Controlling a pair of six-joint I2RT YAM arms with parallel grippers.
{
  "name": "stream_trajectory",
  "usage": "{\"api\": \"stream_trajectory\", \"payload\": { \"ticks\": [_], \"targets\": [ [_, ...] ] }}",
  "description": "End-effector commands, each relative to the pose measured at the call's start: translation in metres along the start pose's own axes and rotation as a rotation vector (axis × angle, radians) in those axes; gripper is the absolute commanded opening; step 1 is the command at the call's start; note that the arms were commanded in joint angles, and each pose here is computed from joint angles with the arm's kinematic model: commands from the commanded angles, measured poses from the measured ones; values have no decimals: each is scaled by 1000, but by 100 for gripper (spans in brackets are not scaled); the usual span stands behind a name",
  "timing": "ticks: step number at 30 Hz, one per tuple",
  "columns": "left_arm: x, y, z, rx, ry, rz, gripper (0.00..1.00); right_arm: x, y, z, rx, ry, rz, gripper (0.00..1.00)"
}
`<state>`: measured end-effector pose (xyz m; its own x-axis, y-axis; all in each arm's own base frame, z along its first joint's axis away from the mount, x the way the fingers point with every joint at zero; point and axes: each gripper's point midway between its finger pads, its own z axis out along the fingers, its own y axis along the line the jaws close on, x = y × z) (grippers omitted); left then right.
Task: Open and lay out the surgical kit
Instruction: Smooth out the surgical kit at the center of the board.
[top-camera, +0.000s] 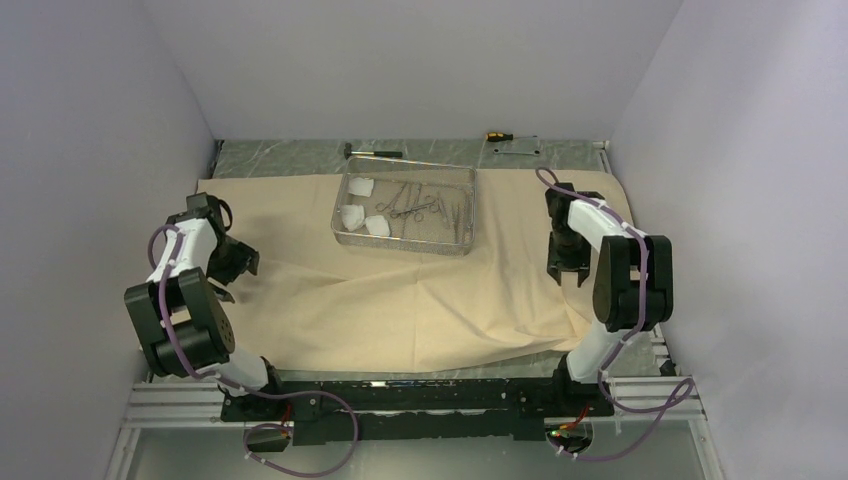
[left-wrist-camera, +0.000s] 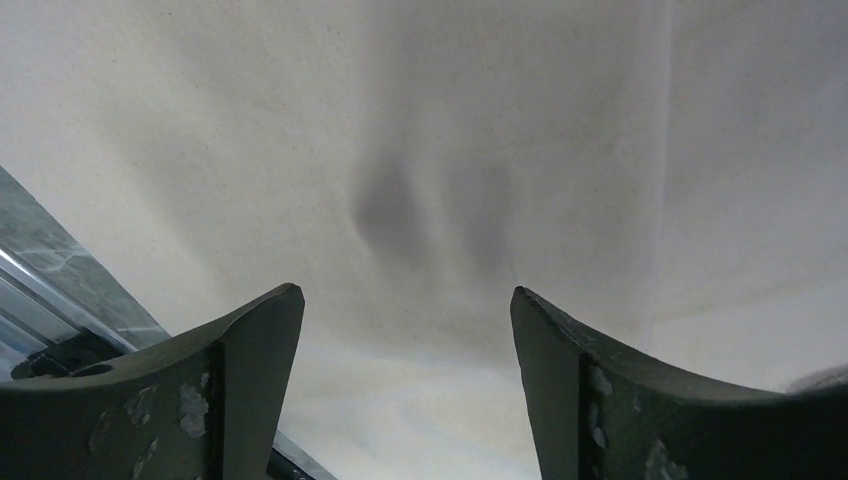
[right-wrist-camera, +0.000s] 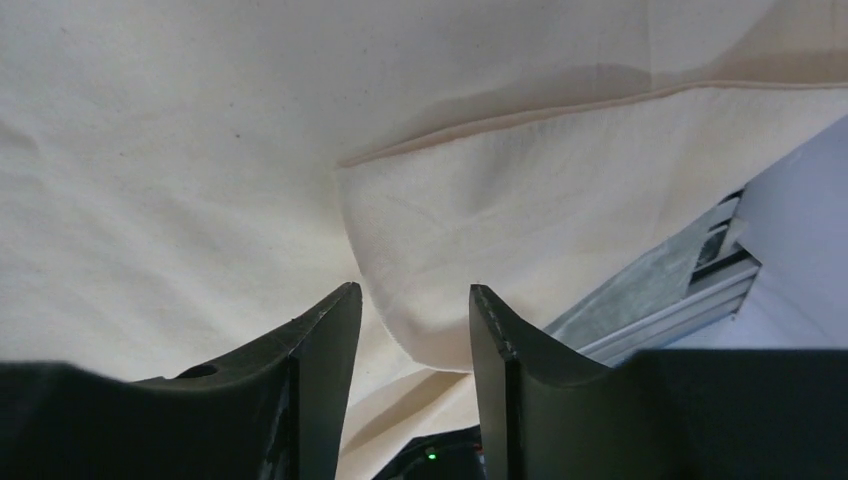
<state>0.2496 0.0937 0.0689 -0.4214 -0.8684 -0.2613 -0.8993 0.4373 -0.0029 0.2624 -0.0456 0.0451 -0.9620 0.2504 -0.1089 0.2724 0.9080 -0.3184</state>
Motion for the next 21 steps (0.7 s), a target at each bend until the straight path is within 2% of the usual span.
{"api": "stream_trajectory", "payload": {
  "ticks": [1,3,7,16,21],
  "targets": [
    [-18,-1,3,1,-36,-15,81,8,-8,-5,89,20,-99,43],
    [-19,-1,6,4,-29,-22,80,11,-8,-2,118,45,-106,32],
    [-21,0,10,6,-18,-27,80,19,-8,4,134,71,-99,28],
    [-25,4,16,15,-7,-29,79,19,-2,1,125,40,-126,45],
    [-28,8,16,28,-10,-33,79,21,5,-2,163,34,-171,49]
  ]
}}
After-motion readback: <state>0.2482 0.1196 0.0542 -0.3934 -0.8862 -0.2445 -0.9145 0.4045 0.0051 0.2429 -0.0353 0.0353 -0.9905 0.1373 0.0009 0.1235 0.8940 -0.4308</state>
